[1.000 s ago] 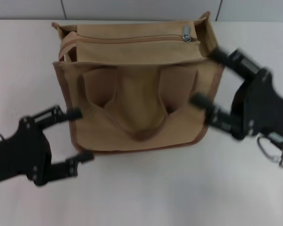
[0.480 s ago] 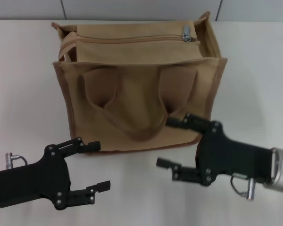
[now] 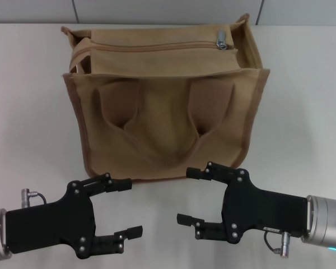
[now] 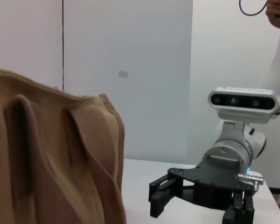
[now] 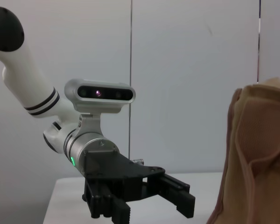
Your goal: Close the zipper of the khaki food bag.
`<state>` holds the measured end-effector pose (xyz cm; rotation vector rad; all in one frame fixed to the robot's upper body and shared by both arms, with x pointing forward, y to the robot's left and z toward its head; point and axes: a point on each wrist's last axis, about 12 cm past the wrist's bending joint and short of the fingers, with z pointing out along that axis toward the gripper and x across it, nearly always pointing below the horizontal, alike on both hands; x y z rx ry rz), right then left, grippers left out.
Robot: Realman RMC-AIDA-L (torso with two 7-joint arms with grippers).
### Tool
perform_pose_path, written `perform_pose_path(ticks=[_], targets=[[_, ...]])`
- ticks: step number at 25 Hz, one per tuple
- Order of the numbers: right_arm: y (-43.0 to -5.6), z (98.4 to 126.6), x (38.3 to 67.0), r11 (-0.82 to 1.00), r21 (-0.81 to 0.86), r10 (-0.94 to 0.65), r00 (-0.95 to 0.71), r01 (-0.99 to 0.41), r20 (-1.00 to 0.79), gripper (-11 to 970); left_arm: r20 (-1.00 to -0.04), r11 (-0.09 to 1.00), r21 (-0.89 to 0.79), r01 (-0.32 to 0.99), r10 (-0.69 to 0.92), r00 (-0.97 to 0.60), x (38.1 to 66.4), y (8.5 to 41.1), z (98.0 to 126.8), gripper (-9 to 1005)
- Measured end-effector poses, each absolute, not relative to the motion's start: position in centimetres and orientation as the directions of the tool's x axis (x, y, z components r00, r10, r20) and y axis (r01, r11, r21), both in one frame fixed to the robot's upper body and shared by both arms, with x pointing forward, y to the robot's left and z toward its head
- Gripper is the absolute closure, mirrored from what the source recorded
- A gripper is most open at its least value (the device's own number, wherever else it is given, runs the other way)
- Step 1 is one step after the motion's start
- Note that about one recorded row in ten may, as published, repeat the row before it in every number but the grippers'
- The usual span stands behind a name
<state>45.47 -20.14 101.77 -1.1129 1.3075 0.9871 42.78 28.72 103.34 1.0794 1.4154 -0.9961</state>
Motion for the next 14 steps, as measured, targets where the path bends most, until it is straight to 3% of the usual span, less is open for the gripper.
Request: perform_pose_path(ticks=[14], targets=[[-19.85, 101.24, 45.15, 0.213, -0.034, -0.083, 0.017, -0.976, -0.996, 179, -0.991, 0.239, -0.045, 0.970, 0.112, -0.073, 42.29, 28.42, 102.75, 196]])
